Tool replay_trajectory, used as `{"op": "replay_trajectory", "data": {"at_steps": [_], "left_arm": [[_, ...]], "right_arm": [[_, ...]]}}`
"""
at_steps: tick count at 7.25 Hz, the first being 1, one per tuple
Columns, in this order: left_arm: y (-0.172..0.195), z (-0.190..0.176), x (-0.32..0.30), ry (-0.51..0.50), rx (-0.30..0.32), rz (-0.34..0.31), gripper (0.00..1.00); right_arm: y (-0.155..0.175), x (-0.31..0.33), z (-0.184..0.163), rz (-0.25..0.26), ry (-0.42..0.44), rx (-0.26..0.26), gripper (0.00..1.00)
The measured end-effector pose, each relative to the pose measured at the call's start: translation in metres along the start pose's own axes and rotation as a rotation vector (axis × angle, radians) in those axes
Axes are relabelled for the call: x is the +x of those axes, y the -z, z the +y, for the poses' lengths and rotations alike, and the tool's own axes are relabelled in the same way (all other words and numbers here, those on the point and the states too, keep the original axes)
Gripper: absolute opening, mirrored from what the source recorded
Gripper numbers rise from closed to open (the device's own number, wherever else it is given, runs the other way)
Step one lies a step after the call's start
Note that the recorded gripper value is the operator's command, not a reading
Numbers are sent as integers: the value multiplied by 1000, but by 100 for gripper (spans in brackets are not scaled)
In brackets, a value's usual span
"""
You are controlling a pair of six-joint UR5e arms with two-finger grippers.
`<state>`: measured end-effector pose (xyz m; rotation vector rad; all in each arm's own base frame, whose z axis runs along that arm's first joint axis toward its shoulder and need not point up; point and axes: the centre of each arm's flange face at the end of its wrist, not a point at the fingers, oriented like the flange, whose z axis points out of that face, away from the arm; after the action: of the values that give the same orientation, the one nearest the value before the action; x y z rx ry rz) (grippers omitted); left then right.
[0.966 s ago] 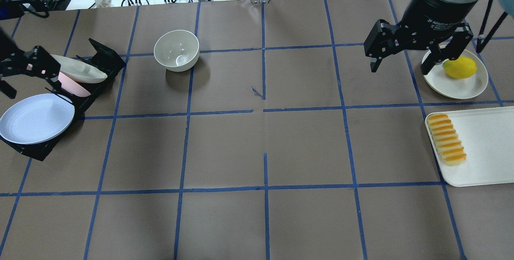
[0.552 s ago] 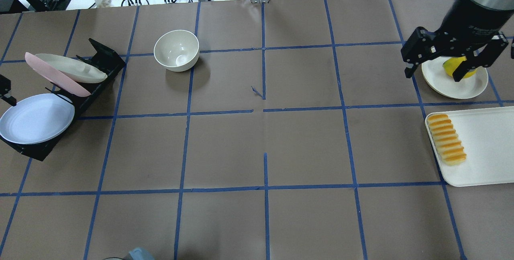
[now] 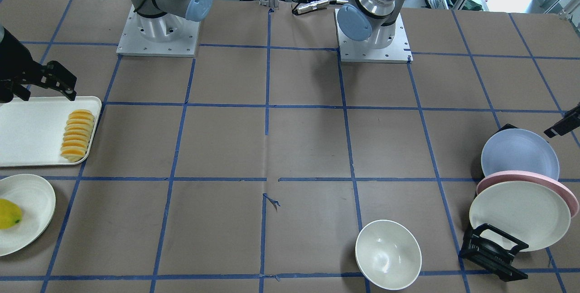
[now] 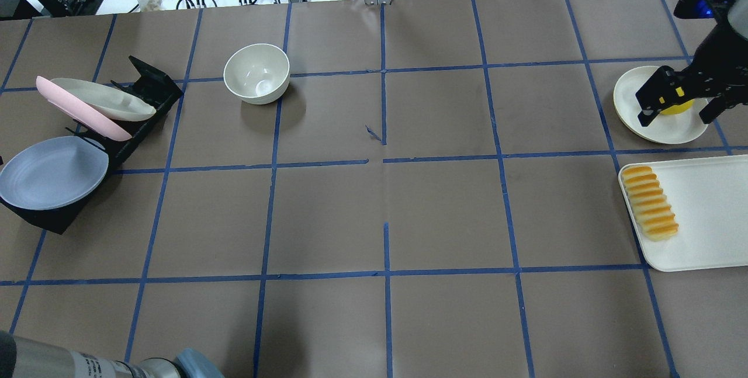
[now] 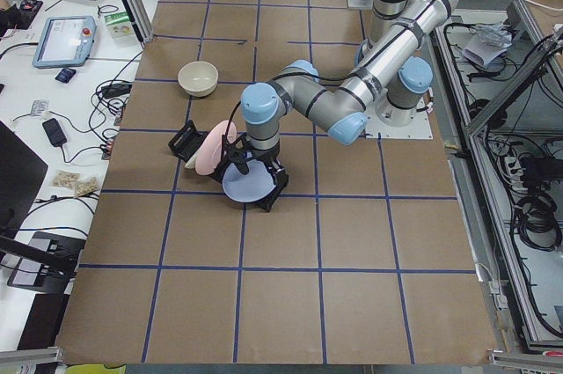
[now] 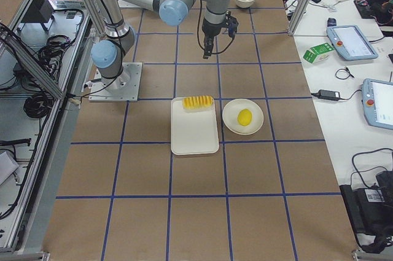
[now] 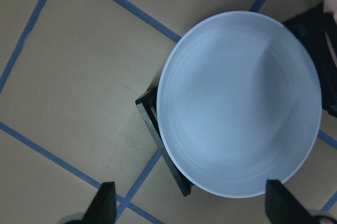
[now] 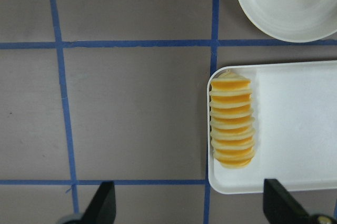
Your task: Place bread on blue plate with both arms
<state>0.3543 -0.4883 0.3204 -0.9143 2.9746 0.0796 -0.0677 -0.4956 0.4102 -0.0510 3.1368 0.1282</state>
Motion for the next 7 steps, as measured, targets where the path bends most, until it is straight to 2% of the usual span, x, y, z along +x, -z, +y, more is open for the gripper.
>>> {"op": "replay_trajectory", "data": {"at_steps": [1, 2, 3, 4, 5, 6, 7], "left_arm": [[-19, -5, -2, 5, 5, -2, 100], [-33, -11, -4, 10, 33, -8, 90], [-46, -18, -5, 13, 56, -14, 73], [-59, -22, -6, 14, 54, -17, 65], [-67, -22, -6, 14, 45, -19, 62], [-72, -20, -6, 14, 36, -21, 31], [-75, -19, -6, 14, 27, -20, 12]], "right_arm": [[-17, 10, -4, 1, 42, 1, 100], [-34, 19, -7, 0, 76, -2, 100], [-53, 31, -8, -6, 84, -10, 100], [-78, 46, -10, -12, 86, -13, 100], [-105, 60, -12, -12, 100, -8, 100], [-132, 68, -13, -10, 114, -2, 100], [-153, 71, -15, -5, 119, 4, 100]]}}
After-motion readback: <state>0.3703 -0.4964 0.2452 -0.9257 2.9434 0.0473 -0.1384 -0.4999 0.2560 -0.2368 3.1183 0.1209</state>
